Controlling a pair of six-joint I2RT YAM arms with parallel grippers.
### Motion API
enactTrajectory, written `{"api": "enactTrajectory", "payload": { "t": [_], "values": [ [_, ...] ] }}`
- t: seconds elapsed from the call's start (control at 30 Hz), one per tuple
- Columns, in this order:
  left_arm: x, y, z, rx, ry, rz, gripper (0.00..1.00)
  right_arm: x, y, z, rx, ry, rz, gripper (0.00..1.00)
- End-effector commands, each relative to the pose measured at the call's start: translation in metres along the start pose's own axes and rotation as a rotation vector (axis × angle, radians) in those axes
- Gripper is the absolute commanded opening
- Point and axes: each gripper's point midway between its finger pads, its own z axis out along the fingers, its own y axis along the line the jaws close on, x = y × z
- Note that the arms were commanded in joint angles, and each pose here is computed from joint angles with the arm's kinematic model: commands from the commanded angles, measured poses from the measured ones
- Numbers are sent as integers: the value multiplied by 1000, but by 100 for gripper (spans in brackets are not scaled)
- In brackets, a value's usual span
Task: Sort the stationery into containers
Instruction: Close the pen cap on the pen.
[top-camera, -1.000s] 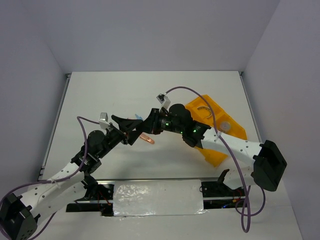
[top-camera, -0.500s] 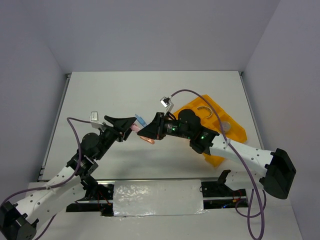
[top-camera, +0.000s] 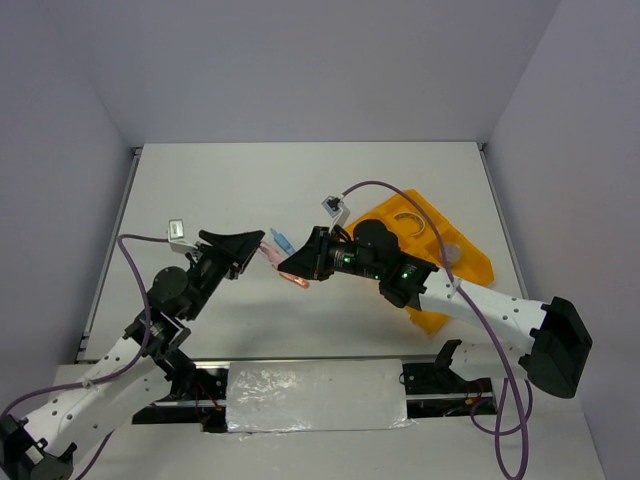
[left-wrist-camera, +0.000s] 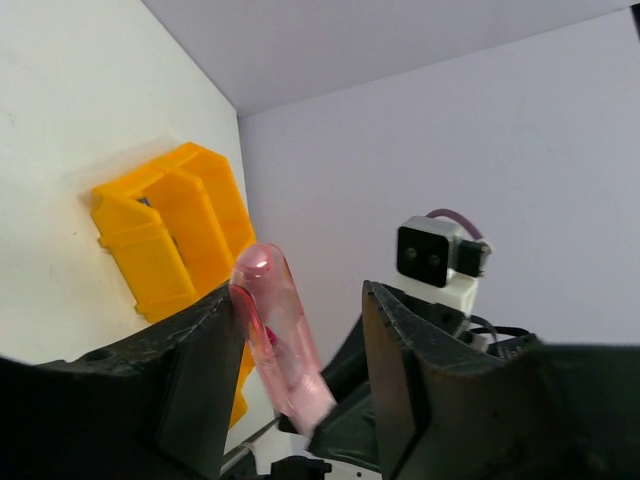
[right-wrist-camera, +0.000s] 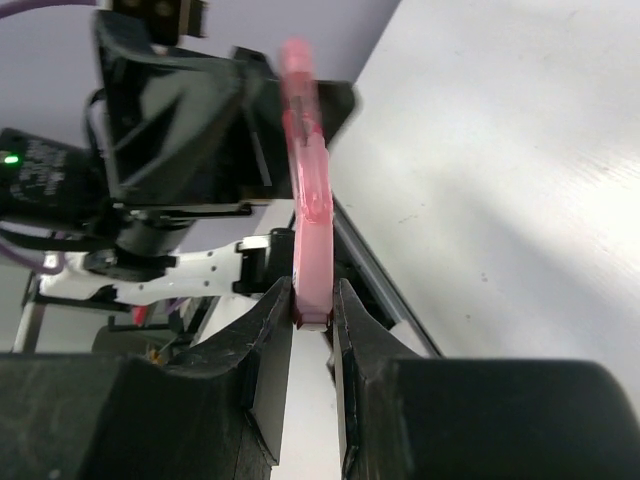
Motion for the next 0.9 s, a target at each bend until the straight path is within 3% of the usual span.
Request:
{"api": "enactTrajectory", "payload": {
  "t": [0.0,0.17,0.33,0.67,0.87],
  "values": [
    [-16,-32,-3,70,-51,44,59,-11,8,-6,14,-46,-45,0],
    [-13,-32,-2,68,-35,54,50,-15,10,-7,12,-57,-53,0],
    [-5,-24,3,48,-3,53,35,-18,23,-8,-44,-65,-80,0],
    [-11,-14,3,21,-38,63,30,-25,53,-33,-162,-134,-164,0],
    [-2,-20,8,58,4,50,23,-26,65,-39,-212,-147,-200,0]
  ]
}}
